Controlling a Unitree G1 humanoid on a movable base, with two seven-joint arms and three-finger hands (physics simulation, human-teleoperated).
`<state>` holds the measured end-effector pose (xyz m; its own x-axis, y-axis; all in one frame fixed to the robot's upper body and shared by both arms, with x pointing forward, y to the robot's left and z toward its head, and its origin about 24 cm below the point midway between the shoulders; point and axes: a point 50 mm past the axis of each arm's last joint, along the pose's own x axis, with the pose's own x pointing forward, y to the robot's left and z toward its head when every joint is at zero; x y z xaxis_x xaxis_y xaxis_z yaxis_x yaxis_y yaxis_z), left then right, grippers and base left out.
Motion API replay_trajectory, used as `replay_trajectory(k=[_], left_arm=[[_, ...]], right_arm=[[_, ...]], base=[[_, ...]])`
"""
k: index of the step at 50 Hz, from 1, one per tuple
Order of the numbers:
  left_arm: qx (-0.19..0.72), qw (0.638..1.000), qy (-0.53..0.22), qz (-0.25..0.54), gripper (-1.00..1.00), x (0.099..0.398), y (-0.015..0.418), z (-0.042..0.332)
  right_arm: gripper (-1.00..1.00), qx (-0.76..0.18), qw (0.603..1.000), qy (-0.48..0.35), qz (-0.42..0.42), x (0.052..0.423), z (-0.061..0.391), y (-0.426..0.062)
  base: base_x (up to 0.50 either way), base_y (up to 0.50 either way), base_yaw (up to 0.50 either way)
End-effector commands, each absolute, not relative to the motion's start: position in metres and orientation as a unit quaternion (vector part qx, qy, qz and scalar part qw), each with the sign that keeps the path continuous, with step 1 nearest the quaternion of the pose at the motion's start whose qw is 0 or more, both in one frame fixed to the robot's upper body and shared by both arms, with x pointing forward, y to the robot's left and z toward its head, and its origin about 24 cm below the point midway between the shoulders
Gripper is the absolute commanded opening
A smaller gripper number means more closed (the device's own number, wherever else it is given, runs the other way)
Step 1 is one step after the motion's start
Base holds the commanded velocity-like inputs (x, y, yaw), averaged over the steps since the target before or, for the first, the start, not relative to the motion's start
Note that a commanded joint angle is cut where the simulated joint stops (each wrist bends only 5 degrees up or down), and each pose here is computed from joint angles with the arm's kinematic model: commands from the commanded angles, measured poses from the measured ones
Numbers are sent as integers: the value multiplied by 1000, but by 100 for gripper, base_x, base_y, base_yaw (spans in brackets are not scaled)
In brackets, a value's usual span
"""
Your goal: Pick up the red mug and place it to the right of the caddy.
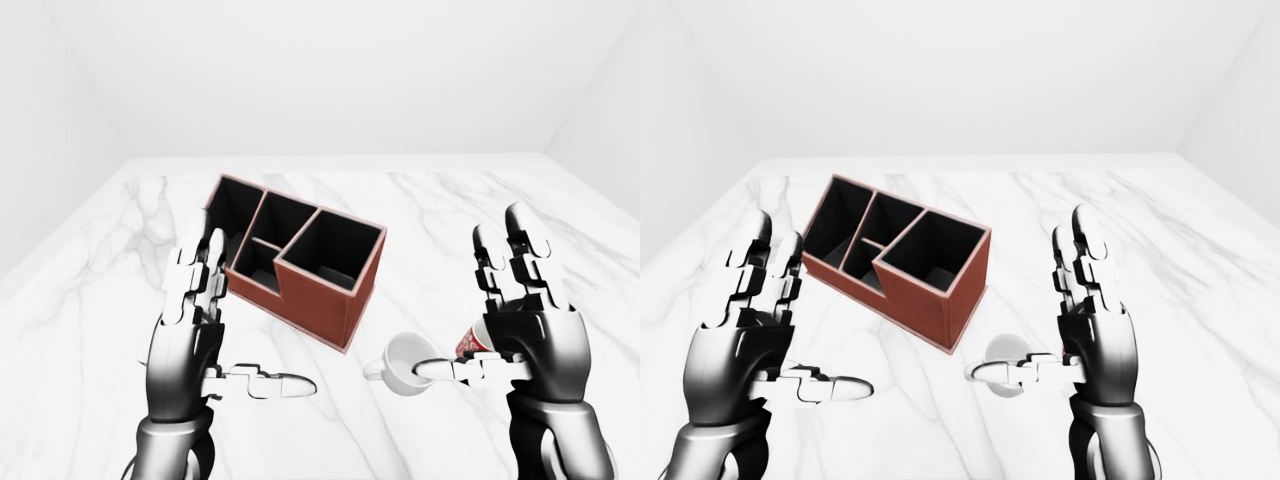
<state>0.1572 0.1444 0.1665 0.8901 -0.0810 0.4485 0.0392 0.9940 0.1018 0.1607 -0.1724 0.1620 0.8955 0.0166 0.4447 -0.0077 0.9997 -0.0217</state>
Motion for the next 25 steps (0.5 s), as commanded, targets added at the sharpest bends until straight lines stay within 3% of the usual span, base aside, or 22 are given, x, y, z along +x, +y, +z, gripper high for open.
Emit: replay_trajectory(k=[1, 13, 25], left_arm=[[46, 972, -230, -31, 100, 156, 144, 166], [48, 971, -231, -31, 100, 155, 144, 167], [48, 970, -235, -31, 100, 153, 144, 169]], right_arm=[[95, -10, 973, -232, 4, 160, 164, -174], [95, -11, 973, -233, -2, 161, 163, -175], [95, 4, 970, -245, 0, 159, 167, -178]], base=[[50, 0, 0], [49, 0, 0], [2, -7, 0]])
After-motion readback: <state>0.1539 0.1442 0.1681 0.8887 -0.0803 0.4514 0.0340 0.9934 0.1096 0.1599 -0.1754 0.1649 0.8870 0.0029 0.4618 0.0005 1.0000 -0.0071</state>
